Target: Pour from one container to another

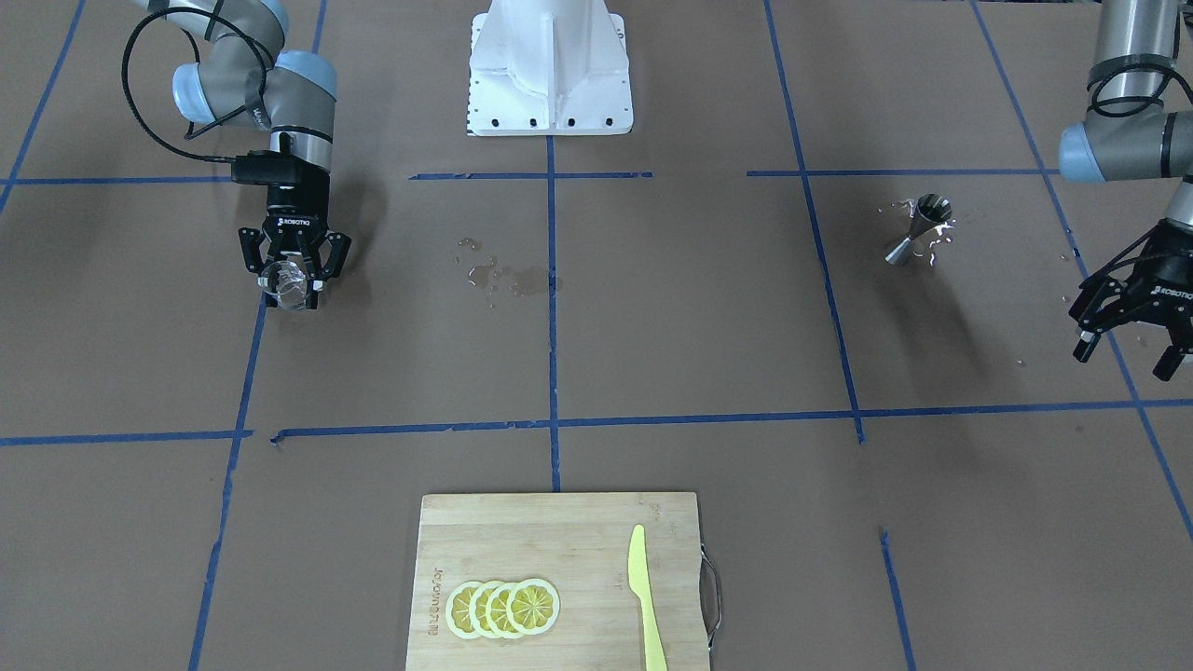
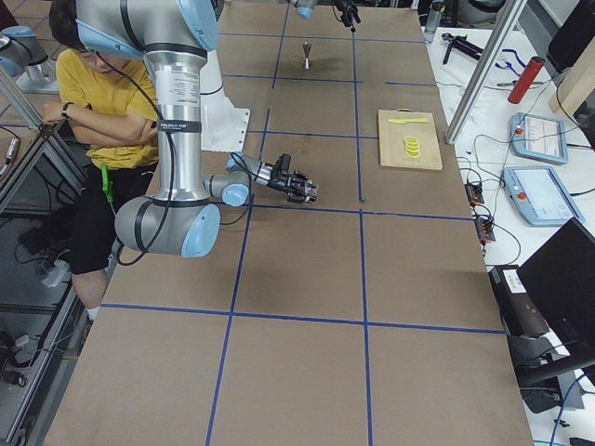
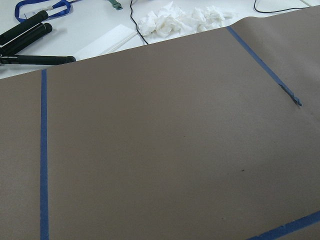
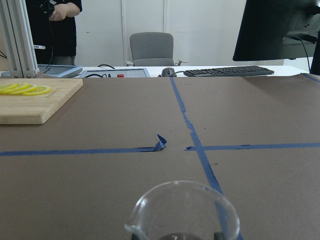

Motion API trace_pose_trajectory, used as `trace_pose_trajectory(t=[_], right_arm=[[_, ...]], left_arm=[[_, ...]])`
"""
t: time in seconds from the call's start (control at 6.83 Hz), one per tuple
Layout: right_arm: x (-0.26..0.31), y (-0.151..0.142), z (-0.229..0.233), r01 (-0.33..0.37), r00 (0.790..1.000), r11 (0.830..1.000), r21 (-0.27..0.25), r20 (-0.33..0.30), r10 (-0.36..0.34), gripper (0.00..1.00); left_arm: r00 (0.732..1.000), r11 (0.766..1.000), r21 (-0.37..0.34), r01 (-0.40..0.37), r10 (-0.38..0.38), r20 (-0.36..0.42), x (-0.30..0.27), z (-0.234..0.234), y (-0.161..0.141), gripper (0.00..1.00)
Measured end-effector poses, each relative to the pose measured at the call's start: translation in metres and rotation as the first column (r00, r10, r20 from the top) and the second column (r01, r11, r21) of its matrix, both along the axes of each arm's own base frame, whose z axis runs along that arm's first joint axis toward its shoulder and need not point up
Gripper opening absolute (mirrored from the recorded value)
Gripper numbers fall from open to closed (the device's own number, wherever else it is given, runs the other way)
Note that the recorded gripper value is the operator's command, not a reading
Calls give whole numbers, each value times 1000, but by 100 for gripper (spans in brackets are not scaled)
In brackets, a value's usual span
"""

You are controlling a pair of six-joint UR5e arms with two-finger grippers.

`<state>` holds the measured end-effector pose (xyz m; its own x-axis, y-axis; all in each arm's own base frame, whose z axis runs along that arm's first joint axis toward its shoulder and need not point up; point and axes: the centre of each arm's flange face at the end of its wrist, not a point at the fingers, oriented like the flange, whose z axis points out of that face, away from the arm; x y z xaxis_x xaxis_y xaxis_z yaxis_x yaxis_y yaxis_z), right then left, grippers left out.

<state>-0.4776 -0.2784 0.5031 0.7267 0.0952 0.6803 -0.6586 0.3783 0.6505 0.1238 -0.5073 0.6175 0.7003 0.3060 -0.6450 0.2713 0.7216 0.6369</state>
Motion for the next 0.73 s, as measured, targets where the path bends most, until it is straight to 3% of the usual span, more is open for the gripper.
trace_pose_trajectory(t=[0.59, 0.73], right_arm=[[-2, 0, 14, -1, 1000, 1000, -5, -24, 1, 0], [-1, 0, 14, -1, 1000, 1000, -6, -23, 1, 20]], left_arm=[[1000, 1000, 6, 2, -2, -6, -1, -5, 1, 100], [1000, 1000, 7, 2, -2, -7, -1, -6, 1, 100]])
